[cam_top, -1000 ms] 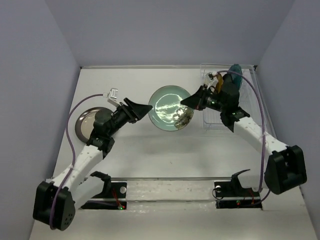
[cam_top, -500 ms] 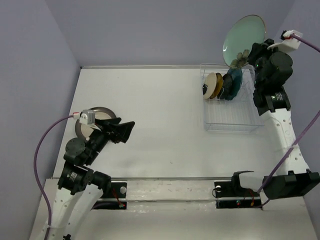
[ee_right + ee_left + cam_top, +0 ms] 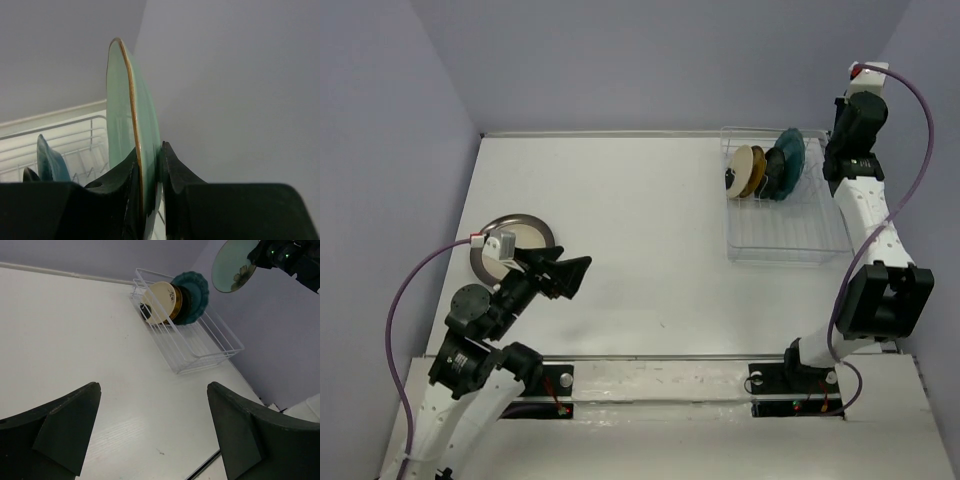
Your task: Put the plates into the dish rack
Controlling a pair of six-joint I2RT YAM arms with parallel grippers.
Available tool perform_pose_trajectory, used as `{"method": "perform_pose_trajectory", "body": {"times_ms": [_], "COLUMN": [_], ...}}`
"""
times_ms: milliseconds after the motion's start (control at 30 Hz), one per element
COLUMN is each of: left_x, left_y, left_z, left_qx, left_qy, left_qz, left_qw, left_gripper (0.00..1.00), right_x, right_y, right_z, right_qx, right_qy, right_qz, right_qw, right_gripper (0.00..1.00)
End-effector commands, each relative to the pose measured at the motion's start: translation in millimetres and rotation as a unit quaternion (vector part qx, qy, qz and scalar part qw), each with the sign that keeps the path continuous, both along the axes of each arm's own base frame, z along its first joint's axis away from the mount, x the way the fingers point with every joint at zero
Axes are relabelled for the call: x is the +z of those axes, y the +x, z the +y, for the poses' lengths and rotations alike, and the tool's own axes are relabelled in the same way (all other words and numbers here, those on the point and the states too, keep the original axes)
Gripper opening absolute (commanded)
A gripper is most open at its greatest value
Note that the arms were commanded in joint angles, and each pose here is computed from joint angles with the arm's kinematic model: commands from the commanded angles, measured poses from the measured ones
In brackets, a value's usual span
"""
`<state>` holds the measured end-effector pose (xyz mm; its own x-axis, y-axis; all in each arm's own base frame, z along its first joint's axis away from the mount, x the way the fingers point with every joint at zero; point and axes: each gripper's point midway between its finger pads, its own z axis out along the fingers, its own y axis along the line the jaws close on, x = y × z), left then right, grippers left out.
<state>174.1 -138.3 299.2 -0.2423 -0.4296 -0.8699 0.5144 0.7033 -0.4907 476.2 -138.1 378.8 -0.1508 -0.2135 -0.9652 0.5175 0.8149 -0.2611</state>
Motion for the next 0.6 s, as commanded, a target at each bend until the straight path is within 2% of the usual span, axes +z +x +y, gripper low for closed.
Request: {"method": "perform_pose_trajectory", "body": {"times_ms": [0, 300, 567], "left_x": [7.4, 7.9, 6.3], "left_y": [-2.5, -2.7, -0.5], "left_z": [-0.7, 0.3, 1.4], "left_qx": [-0.004, -0.001, 0.005], "left_qy": [0.001, 0.000, 0.002], "left_qz": [-0.018, -0.018, -0.014], "left_qw": [1.000, 1.000, 1.000], "left_gripper": [0.99, 0.99, 0.99], "right_x": [65.4, -21.6, -50.3], "right_y": [-2.1, 27.4, 38.4], "right_z": [17.0, 21.6, 21.5], "right_qx": [0.045, 0.070, 0.076], "right_qy": [-0.031, -0.018, -0.020], "right_qz": [-0.090, 0.010, 0.046], "right_qw": [0.994, 0.997, 0.996], "right_gripper": [0.07, 0.07, 0.07]}}
